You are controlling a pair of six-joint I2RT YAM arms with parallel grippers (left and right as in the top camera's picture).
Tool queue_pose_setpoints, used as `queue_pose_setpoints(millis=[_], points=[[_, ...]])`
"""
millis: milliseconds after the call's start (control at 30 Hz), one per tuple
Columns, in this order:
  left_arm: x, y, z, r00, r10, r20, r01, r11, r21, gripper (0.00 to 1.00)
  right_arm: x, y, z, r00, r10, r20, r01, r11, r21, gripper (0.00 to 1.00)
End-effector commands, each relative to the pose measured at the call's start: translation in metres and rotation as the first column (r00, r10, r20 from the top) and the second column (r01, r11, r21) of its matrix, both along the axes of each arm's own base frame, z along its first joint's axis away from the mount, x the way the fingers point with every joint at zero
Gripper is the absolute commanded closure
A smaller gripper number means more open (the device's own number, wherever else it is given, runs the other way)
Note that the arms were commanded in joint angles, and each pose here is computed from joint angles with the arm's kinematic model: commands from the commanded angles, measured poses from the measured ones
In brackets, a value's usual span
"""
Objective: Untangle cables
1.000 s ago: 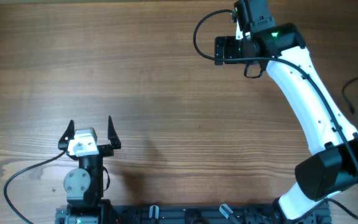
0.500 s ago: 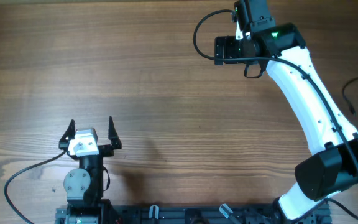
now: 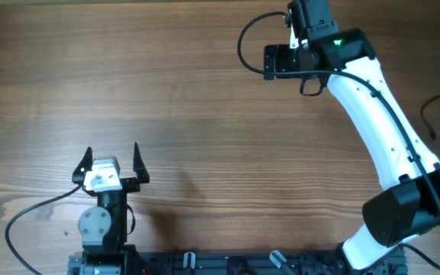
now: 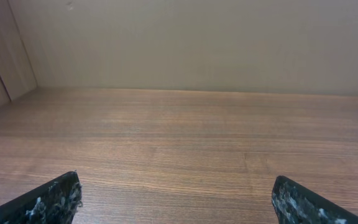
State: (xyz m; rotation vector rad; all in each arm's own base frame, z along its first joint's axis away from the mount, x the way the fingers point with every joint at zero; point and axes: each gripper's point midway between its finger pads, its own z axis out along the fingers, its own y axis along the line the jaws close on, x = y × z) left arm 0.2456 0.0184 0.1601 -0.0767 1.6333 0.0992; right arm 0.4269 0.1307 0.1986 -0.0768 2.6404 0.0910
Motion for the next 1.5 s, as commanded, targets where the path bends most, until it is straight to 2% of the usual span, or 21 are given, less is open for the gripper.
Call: queue_pose_setpoints(millis=[0, 200, 333, 533, 667, 867, 967, 1200, 1333, 1467], points=[[0.000, -0.001, 0.000, 1.000, -0.009, 0.001, 0.009, 1.000, 0.018, 0.00, 0.001, 0.002, -0.010, 1.000, -0.009, -0.023, 0.009, 1.000, 0.005, 0.00], [0.000, -0.001, 0.000, 1.000, -0.009, 0.001, 0.009, 1.000, 0.018, 0.00, 0.001, 0.002, -0.010, 1.000, -0.009, -0.022, 0.009, 1.000, 0.005, 0.00], [0.000, -0.001, 0.000, 1.000, -0.009, 0.001, 0.009, 1.000, 0.018, 0.00, 0.008, -0.007, -0.004, 0.999, -0.036, 0.024, 0.037, 0.998, -0.041, 0.00], [0.000, -0.001, 0.000, 1.000, -0.009, 0.001, 0.009, 1.000, 0.018, 0.00, 0.009, -0.015, 0.004, 0.992, 0.013, 0.124, -0.003, 0.997, -0.084, 0.00], [0.000, -0.001, 0.000, 1.000, -0.009, 0.001, 0.009, 1.000, 0.018, 0.00, -0.011, -0.027, 0.004, 0.987, -0.006, 0.164, 0.017, 0.998, -0.067, 0.00], [0.000, -0.001, 0.000, 1.000, -0.009, 0.001, 0.009, 1.000, 0.018, 0.01, -0.041, -0.049, 0.018, 0.951, -0.039, 0.307, 0.041, 0.999, 0.000, 0.00], [0.000, -0.001, 0.000, 1.000, -0.009, 0.001, 0.009, 1.000, 0.018, 0.00, -0.054, -0.053, 0.026, 0.928, 0.007, 0.373, -0.015, 1.000, 0.017, 0.00], [0.000, -0.001, 0.000, 1.000, -0.009, 0.001, 0.009, 1.000, 0.018, 0.00, -0.088, -0.068, 0.042, 0.825, -0.017, 0.565, -0.028, 0.997, 0.071, 0.00], [0.000, -0.001, 0.000, 1.000, -0.009, 0.001, 0.009, 1.000, 0.018, 0.00, -0.113, -0.073, 0.031, 0.772, -0.037, 0.634, -0.032, 0.995, 0.096, 0.00], [0.000, -0.001, 0.000, 1.000, -0.009, 0.001, 0.009, 1.000, 0.018, 0.00, -0.136, -0.078, 0.009, 0.759, -0.059, 0.649, -0.026, 0.992, 0.120, 0.00]])
